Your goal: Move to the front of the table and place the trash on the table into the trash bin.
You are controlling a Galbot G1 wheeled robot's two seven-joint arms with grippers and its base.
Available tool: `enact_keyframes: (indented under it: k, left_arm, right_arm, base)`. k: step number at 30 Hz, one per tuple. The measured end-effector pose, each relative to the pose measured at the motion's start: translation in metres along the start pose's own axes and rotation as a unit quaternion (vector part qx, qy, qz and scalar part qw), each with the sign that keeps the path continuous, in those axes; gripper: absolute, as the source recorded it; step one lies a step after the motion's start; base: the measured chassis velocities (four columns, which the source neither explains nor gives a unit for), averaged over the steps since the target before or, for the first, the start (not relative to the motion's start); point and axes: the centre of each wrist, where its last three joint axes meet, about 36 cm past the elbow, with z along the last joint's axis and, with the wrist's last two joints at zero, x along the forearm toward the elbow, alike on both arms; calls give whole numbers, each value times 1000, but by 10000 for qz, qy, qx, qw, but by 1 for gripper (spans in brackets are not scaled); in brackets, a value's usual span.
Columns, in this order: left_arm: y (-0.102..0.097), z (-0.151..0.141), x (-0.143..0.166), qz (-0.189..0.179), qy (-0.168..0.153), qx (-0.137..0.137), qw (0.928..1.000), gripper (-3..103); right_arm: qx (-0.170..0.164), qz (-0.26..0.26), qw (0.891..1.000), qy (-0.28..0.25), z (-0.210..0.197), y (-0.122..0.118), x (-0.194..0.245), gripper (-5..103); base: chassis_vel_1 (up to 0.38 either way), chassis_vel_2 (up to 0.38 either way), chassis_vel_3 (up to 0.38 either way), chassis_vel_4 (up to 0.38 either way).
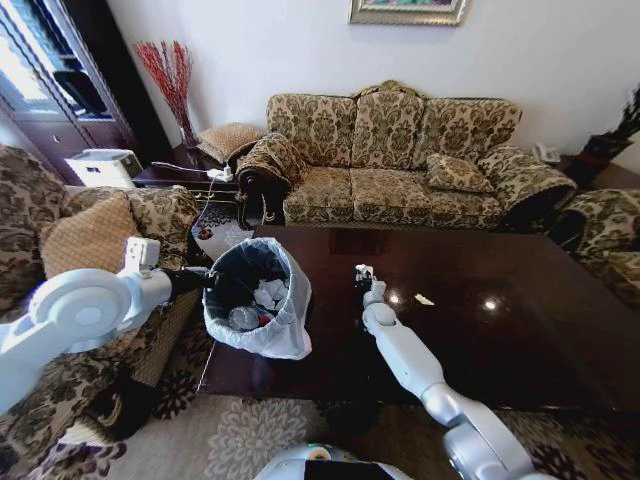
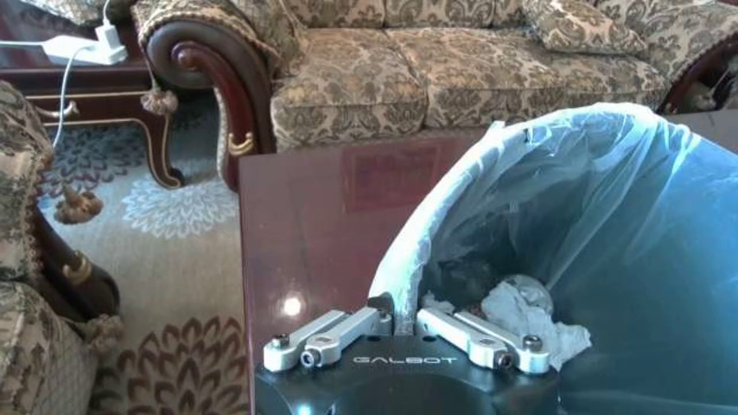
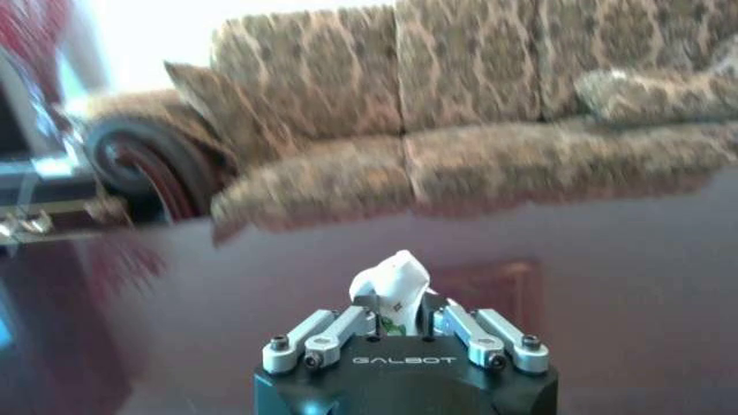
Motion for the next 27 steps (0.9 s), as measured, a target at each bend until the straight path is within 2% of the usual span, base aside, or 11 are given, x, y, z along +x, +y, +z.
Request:
enact_keyframes:
  k: [2,8,11,12,14,15,16,17,18,21,27]
  left_arm:
    - [0,0,0,-5,0,-3,10000,0]
    - [-1,-2,0,0,15,-36,10000,0]
    - [-2,-3,0,11,46,-62,10000,0]
    - [-2,-3,0,11,46,-62,10000,0]
    - [-3,-4,0,11,76,-91,9999,0]
    - [-3,-4,0,11,76,-91,9999,0]
    - [-3,-4,0,14,89,-91,9999,0]
    - [-3,-4,0,13,95,-87,9999,0]
    - [-3,-4,0,13,95,-87,9999,0]
    - [-1,-4,-1,-4,103,-72,9999,0]
    - [-1,-4,-1,-8,99,-54,9999,0]
  right_arm:
    - [48,-275,9989,-373,-28,7,18,9]
    - [-124,-1009,9863,-1298,-89,38,53,8]
    - [-489,-2252,9526,-1987,-153,79,104,8]
    - [-489,-2252,9526,-1987,-153,79,104,8]
    - [-1009,-3371,9062,-2344,-201,112,160,8]
    - [-1009,-3371,9062,-2344,-201,112,160,8]
    - [-1208,-3882,8810,-2419,-218,122,184,8]
    - [-1249,-4172,8677,-2396,-225,126,198,8]
    - [-1249,-4172,8677,-2396,-225,126,198,8]
    - [-1089,-4805,8436,-2134,-226,130,230,8]
    - [-790,-5070,8373,-1889,-205,133,245,8]
  base:
    - [0,0,0,0]
    - [0,0,0,0]
    - [0,0,0,0]
    - [0,0,0,0]
    - [0,0,0,0]
    - [0,0,0,0]
    - [0,0,0,0]
    - [0,0,0,0]
    - [0,0,0,0]
    - [0,0,0,0]
    - [0,0,0,0]
